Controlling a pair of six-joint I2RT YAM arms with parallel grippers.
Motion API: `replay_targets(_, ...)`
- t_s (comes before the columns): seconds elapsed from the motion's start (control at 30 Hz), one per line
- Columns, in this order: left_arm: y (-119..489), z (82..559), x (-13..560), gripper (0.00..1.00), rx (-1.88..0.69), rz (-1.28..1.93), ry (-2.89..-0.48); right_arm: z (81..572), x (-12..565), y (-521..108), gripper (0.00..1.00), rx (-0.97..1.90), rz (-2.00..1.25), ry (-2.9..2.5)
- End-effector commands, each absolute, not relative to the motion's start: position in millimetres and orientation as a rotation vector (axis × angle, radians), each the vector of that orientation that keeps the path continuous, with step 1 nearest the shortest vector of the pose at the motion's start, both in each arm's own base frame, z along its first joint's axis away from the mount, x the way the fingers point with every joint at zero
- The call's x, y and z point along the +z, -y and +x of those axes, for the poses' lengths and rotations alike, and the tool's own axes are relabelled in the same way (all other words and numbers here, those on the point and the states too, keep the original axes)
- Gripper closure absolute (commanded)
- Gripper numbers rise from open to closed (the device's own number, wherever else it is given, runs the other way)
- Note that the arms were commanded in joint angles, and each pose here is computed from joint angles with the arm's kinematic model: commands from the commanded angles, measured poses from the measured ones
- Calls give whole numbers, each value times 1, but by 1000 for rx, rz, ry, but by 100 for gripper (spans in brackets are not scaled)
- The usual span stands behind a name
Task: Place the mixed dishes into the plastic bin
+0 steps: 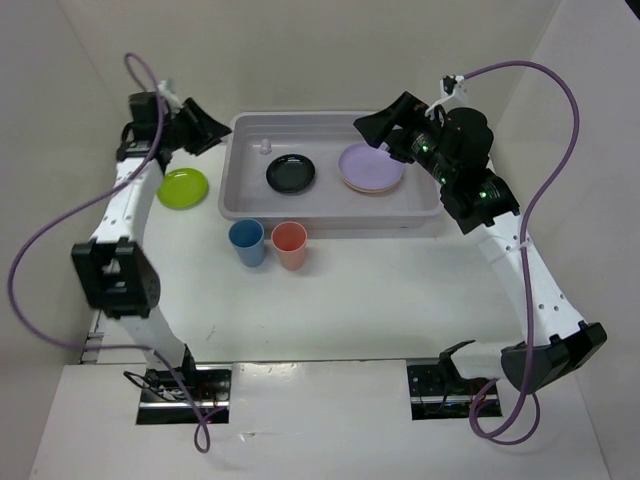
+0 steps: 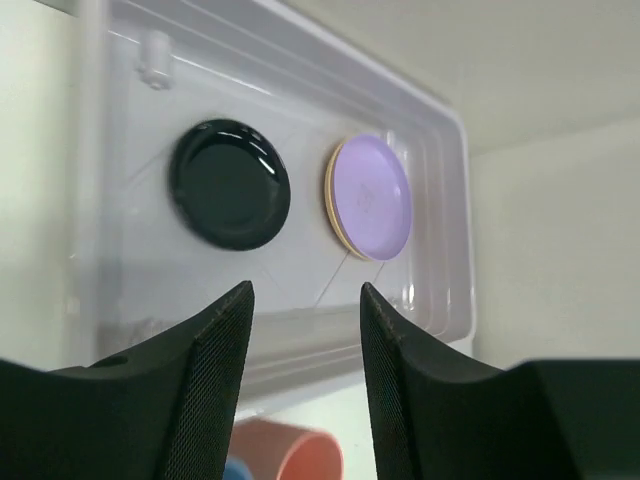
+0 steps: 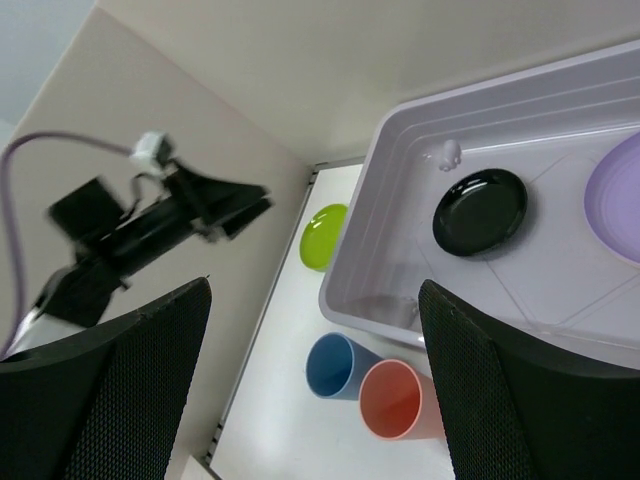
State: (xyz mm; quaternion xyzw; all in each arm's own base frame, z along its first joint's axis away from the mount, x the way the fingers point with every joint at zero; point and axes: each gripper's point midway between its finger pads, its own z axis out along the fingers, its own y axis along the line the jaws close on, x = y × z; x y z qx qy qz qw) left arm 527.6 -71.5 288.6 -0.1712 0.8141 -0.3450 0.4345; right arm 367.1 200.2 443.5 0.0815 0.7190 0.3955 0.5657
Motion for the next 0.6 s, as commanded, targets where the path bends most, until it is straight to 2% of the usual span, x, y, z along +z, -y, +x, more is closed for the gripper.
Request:
replay_targets(0.0, 29, 492, 317, 46, -870, -500, -1885, 349, 464, -196, 11, 936, 155, -1629)
replay_targets(0.13, -23, 448, 290, 42, -778, -675, -1851, 345, 461, -194, 11, 935, 155, -1632)
replay_targets(0.17, -31, 439, 260, 42, -785, -739, -1867, 345, 461, -194, 11, 935, 155, -1632)
replay_targets(0.23, -54, 427, 240, 42, -814, -851, -1842, 346, 458, -196, 11, 935, 140, -1633)
replay_targets(0.43, -83, 421, 165, 30, -802, -1034, -1858, 342, 456, -194, 11, 928, 133, -1633)
replay_targets(0.57, -95, 435, 138, 27, -812, -1091, -1828, 342, 456, -193, 11, 921, 125, -1632)
